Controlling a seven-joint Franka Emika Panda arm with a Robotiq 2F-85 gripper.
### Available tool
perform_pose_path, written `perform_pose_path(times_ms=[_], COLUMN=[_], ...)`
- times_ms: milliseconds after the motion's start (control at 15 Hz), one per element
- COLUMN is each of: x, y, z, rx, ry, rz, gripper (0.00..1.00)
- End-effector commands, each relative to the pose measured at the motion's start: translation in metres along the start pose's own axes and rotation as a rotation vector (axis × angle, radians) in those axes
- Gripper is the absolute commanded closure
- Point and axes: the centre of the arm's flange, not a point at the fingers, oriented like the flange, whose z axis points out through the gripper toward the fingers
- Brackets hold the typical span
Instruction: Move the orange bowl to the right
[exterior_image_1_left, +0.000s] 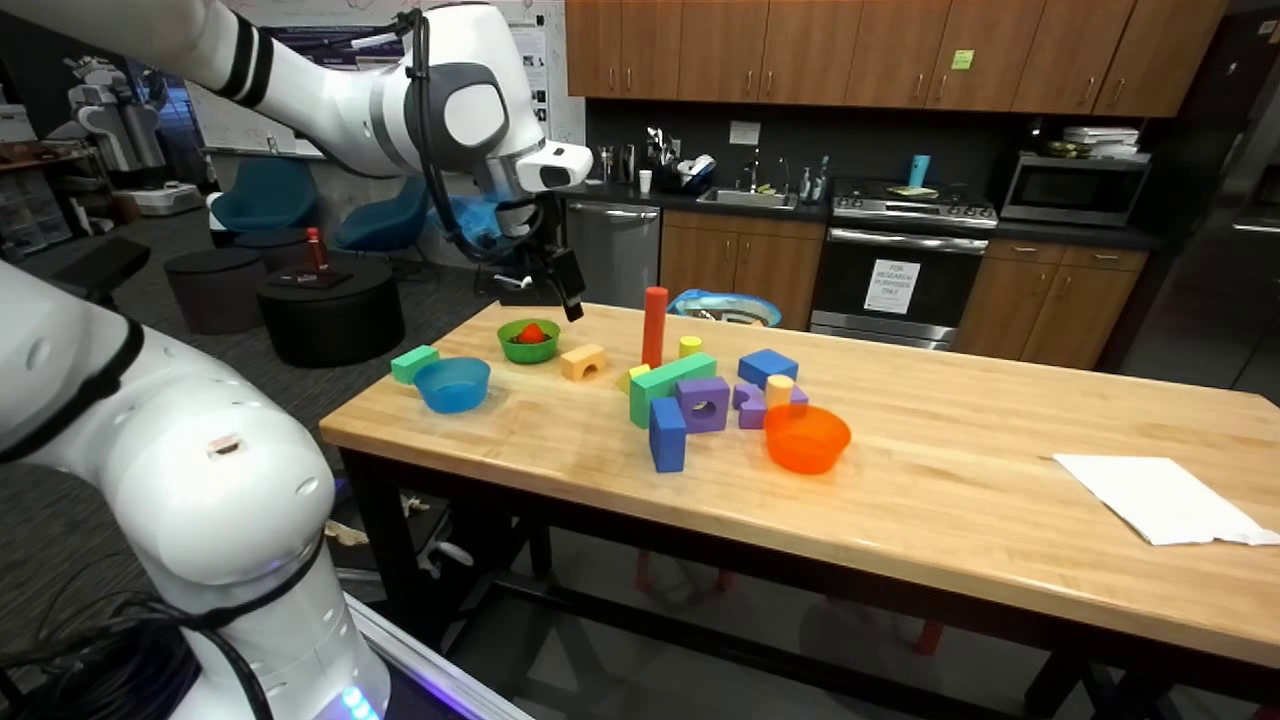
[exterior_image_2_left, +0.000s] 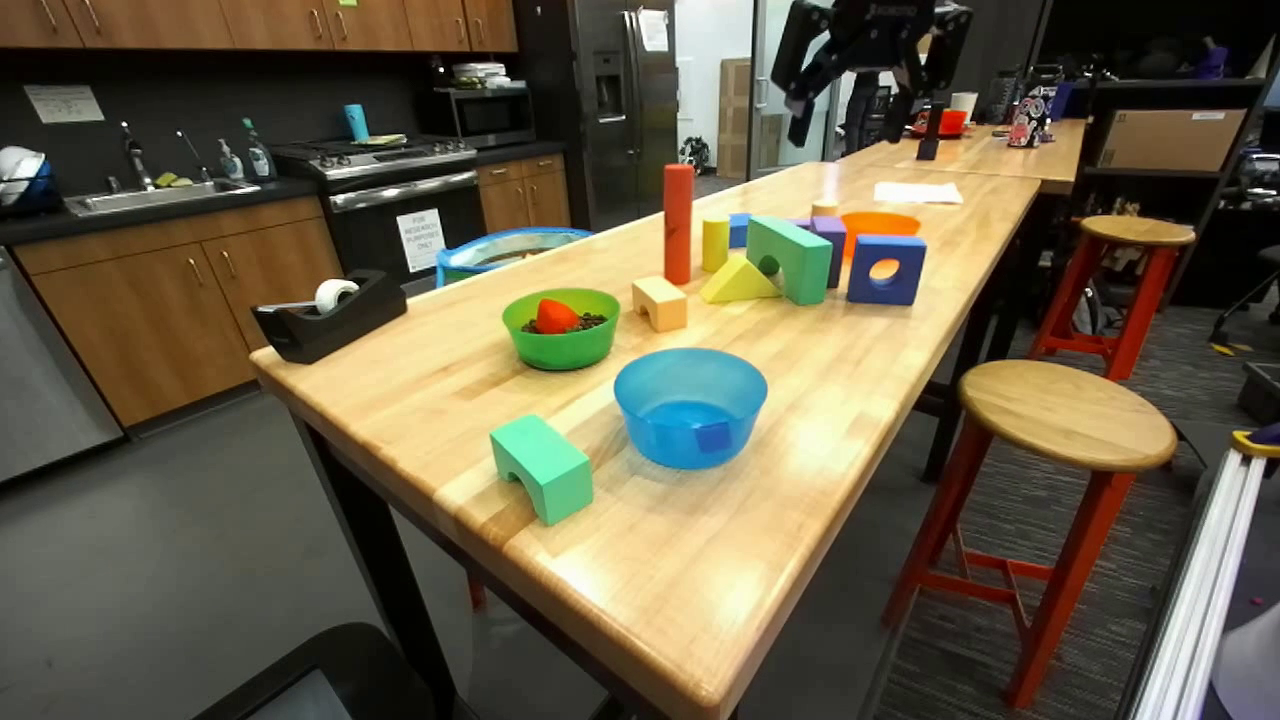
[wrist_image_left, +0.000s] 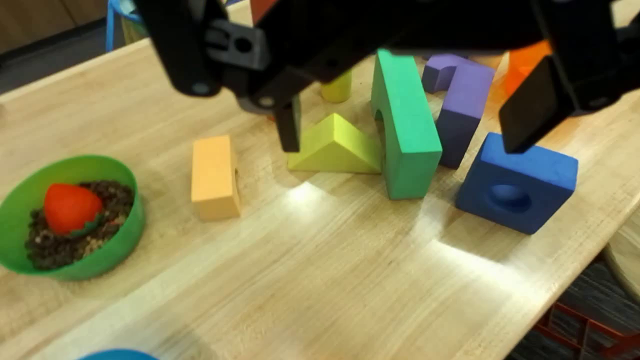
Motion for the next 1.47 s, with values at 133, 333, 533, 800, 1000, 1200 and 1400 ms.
perform_pose_path(times_ms=[133, 333, 533, 800, 1000, 1200, 1400], x=[-0.008, -0.01, -0.009, -0.005, 0.002, 0.008, 0.012], y=[-0.016, -0.026, -0.034, -0.041, -0.045, -0.048, -0.05], z=[-0.015, -0.01, 0.002, 0.024, 0.041, 0.052, 0.059], rx=[-0.071, -0.128, -0.136, -0.123, -0.088, -0.063, -0.05], ry=[-0.084, -0.097, -0.106, -0.138, -0.158, -0.158, -0.154], rz=[-0.295, -0.432, -0.513, -0.554, -0.555, -0.551, -0.541], gripper=[0.0, 0.0, 0.0, 0.0, 0.0, 0.0, 0.0])
